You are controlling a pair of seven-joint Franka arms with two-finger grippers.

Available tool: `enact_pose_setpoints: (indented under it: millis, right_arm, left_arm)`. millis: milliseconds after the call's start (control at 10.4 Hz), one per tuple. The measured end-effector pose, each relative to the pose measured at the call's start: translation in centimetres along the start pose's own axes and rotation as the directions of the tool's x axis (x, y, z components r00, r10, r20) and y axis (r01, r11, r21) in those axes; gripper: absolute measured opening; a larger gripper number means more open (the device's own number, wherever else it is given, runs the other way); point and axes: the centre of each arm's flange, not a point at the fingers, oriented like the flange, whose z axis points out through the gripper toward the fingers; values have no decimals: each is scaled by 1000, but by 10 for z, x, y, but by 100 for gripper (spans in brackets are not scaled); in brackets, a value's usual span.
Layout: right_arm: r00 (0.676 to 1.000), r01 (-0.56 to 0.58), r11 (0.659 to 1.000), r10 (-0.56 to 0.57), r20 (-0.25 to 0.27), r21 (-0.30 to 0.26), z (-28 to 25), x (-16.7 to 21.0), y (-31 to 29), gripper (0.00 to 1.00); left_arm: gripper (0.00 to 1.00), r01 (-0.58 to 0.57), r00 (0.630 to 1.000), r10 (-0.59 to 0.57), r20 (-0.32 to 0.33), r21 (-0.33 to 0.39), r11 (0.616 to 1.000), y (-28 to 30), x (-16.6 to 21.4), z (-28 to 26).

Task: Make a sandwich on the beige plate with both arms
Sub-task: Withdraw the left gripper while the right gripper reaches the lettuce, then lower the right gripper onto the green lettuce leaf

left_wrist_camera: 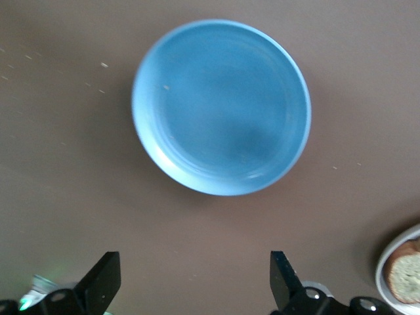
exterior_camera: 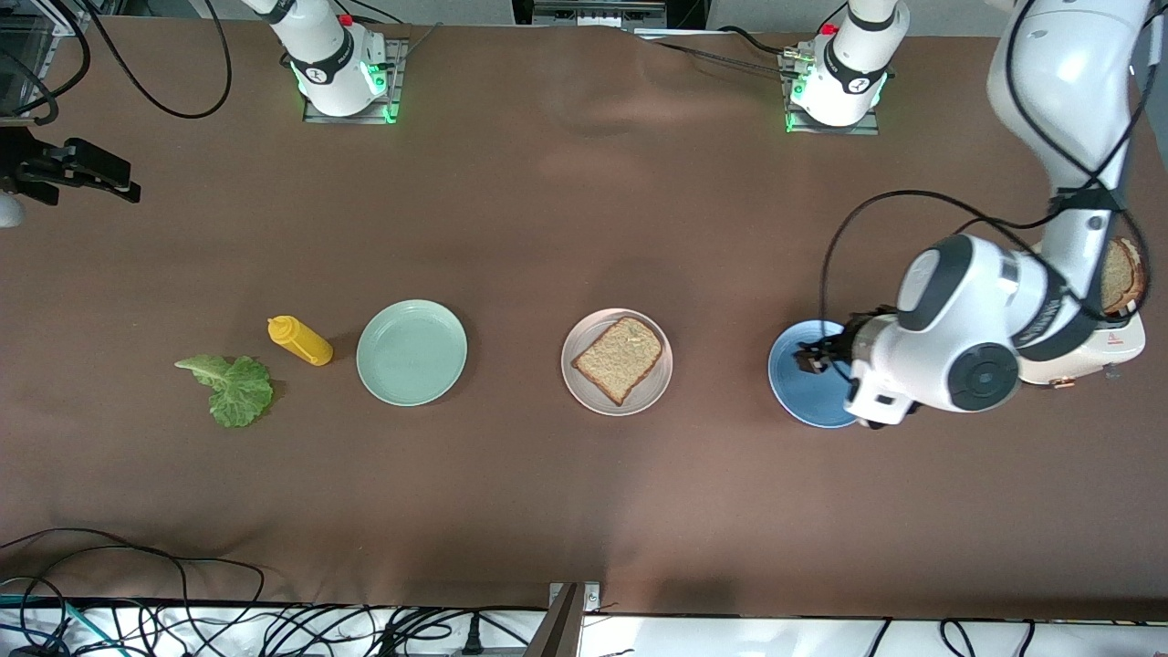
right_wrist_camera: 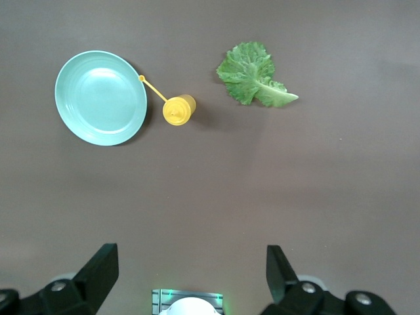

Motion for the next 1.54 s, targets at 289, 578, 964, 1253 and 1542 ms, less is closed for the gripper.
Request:
enact_pose_setpoints:
  millis: [289, 578, 964, 1253, 1542]
  right_arm:
    - [1000, 8, 1000, -8, 17, 1, 8, 6, -5, 100]
    - [999, 15, 1000, -15, 34, 20, 25, 20, -3, 100]
    - [992, 121, 993, -121, 21, 6, 68, 76, 45, 100]
    - [978, 189, 982, -189, -88, -2, 130, 108, 55, 100]
    - [963, 259, 965, -256, -83, 29, 218, 118, 56, 100]
  left_arm:
    - [100, -70, 998, 70, 2, -20, 997, -91, 34, -30]
    - [100, -109, 993, 106, -50, -49, 993, -157, 43, -66]
    - [100, -191, 970, 178, -165, -66, 979, -172, -6, -134]
    - [100, -227, 958, 206, -200, -90, 970, -178, -32, -158]
    - [100, -236, 951, 212, -226, -85, 968, -183, -48, -170]
